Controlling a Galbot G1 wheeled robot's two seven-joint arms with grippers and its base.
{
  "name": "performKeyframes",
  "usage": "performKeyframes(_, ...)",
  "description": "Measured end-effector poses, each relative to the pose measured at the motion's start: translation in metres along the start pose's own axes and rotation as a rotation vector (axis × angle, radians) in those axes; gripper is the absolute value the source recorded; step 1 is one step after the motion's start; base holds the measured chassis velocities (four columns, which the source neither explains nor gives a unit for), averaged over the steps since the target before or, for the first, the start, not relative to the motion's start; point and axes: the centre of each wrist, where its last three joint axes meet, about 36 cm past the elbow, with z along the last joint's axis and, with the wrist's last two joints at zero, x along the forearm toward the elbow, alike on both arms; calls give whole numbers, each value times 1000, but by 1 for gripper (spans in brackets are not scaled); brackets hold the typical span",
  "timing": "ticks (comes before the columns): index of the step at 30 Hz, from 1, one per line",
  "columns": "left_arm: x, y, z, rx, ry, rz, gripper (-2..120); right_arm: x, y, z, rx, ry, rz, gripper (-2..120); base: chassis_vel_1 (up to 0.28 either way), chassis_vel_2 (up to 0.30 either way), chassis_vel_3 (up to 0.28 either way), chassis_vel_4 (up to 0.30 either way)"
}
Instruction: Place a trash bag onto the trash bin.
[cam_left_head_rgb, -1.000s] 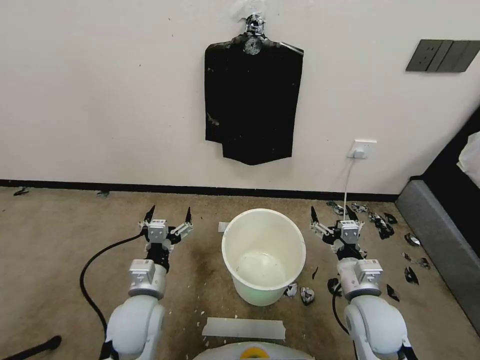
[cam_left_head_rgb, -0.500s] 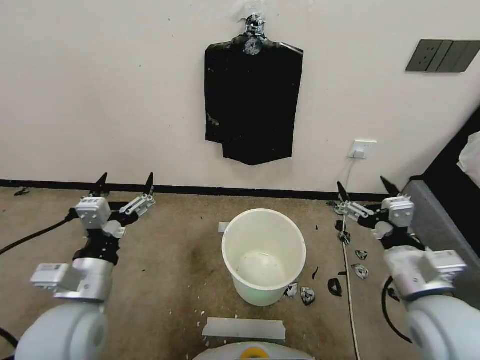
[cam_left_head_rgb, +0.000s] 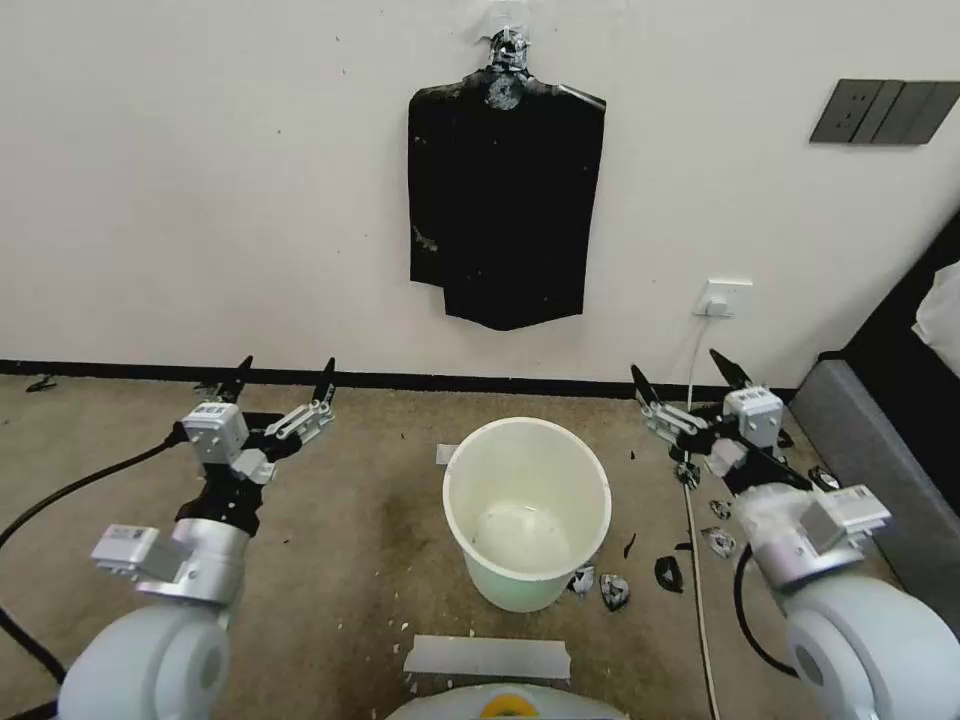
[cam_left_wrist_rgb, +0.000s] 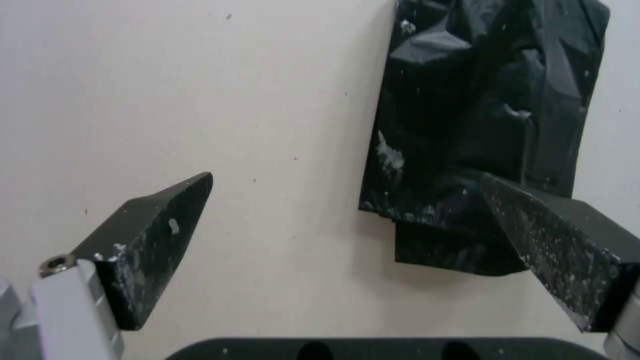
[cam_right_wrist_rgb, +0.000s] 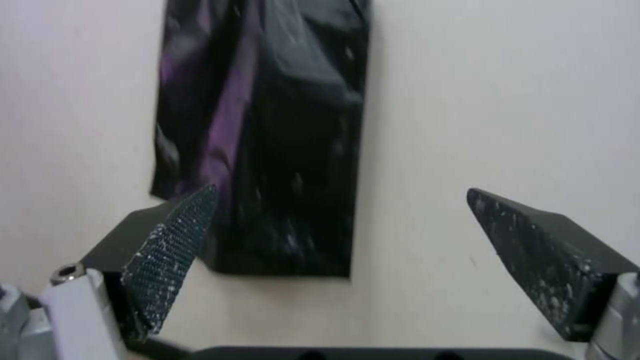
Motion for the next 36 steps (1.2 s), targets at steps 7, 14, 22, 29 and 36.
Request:
performKeyframes(7, 3, 1, -7, -14, -10, -8, 100, -54, 5, -21, 14, -65, -111, 100, 0, 0, 0, 0)
performKeyframes(14, 5, 0, -10, -19, -17, -19, 100, -114, 11, -58, 58, -110, -160, 100, 0, 0, 0, 0)
performKeyframes(22, 8, -3, -7, -22, -10, -35, 100, -178, 33, -94, 91, -163, -150, 100, 0, 0, 0, 0)
performKeyframes(29, 11, -6, -5, -11, -10, -55, 100, -236, 76, -110, 112, -154, -32, 99, 0, 0, 0, 0)
performKeyframes(36, 15, -8, -4, -11, -4, -67, 100, -281, 97, -123, 156, -129, 65, 98, 0, 0, 0, 0)
